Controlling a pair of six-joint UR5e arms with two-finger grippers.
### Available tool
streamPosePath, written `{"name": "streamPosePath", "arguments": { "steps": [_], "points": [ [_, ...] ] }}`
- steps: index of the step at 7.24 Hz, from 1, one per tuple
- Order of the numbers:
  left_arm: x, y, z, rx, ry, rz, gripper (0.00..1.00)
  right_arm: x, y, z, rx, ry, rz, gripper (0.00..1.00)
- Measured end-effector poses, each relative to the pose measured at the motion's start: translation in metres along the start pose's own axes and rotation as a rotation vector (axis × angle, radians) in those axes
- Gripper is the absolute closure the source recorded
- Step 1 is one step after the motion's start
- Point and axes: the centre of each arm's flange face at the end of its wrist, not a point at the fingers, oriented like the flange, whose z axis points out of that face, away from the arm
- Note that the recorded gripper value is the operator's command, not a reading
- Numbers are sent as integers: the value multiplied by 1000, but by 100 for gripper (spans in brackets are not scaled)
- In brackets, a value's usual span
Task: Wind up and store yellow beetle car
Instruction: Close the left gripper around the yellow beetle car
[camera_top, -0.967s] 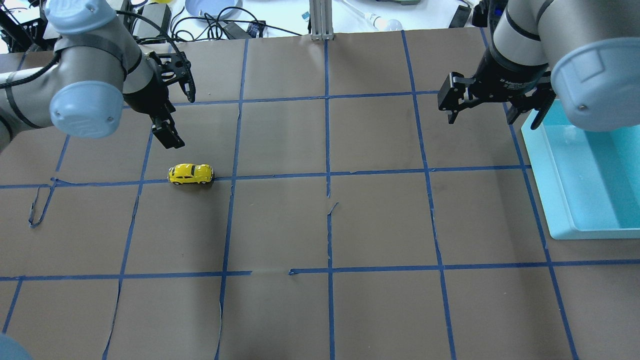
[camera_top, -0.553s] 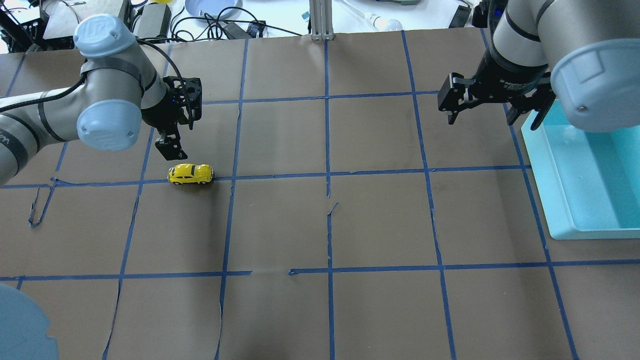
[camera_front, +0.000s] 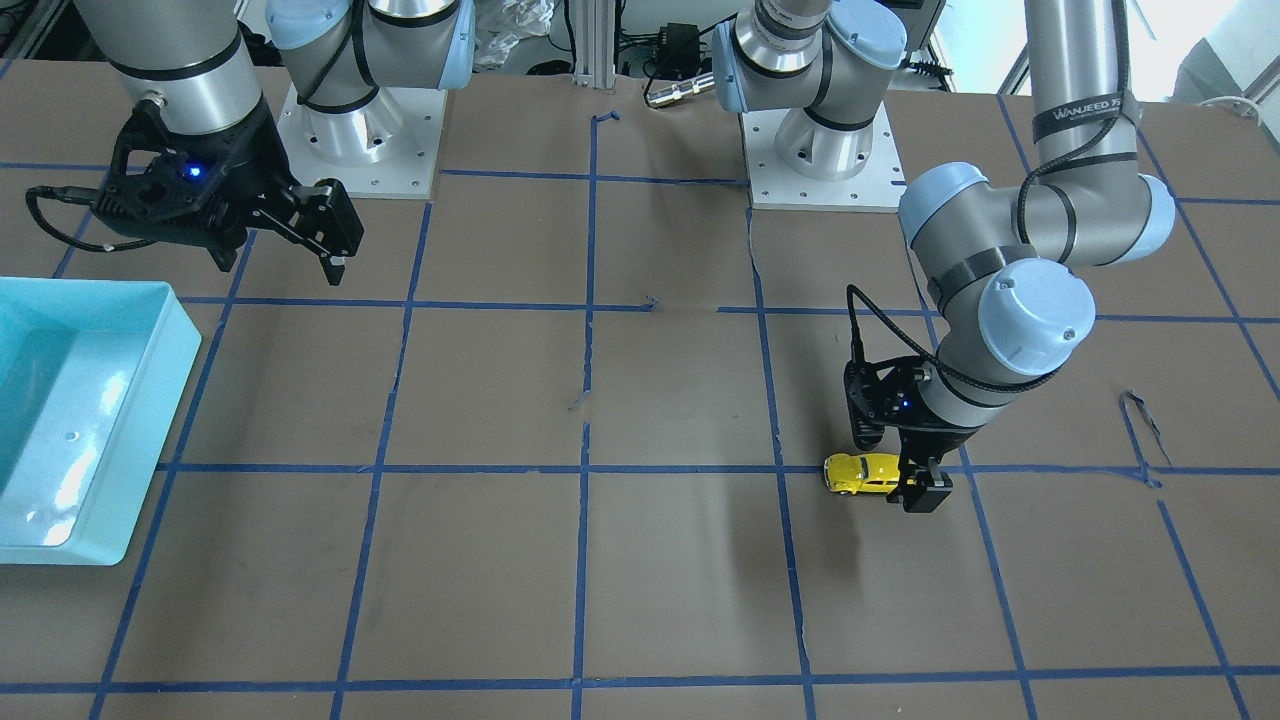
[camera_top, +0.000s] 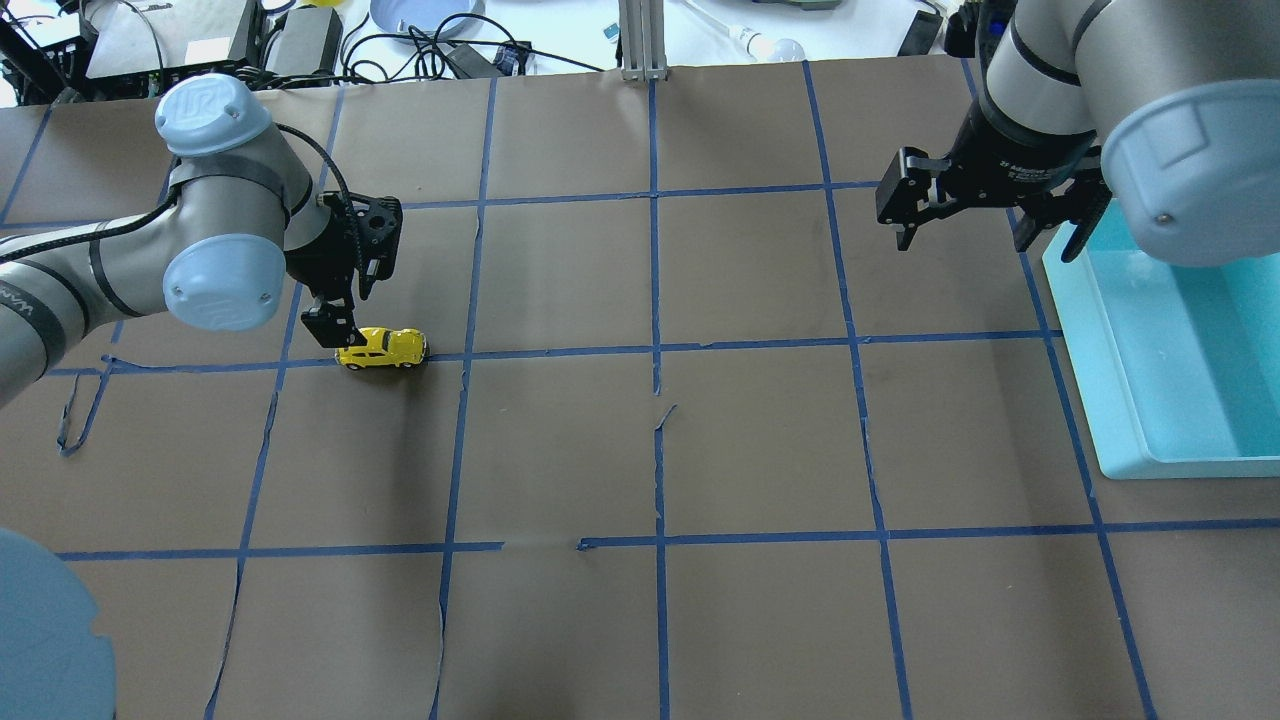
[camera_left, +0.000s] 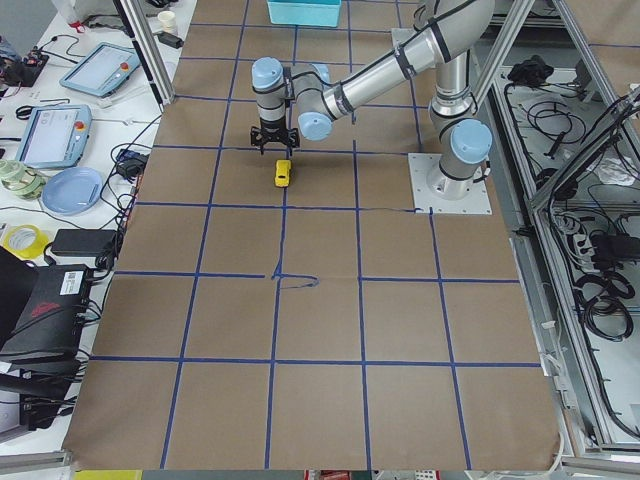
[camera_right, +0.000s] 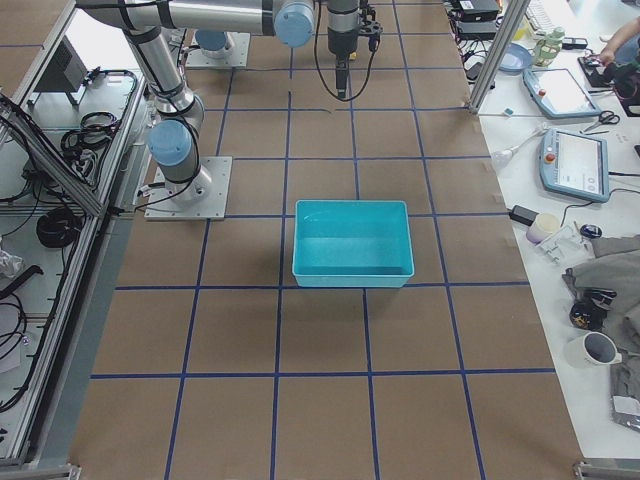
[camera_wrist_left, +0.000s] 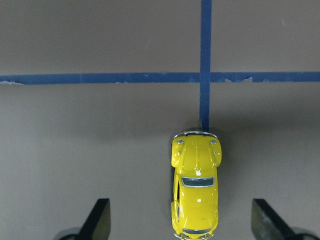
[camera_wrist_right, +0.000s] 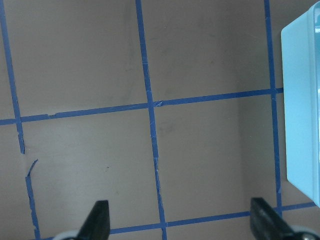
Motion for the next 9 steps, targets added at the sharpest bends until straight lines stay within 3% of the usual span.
{"name": "streamPosePath", "arguments": {
  "steps": [6,9],
  "points": [
    [9,9,35,15,8,-44,13,-1,0,-1,1,-7,1,0],
    [5,10,44,13,0,-38,14,-5,2,-6,9,-49,-1,0]
  ]
}}
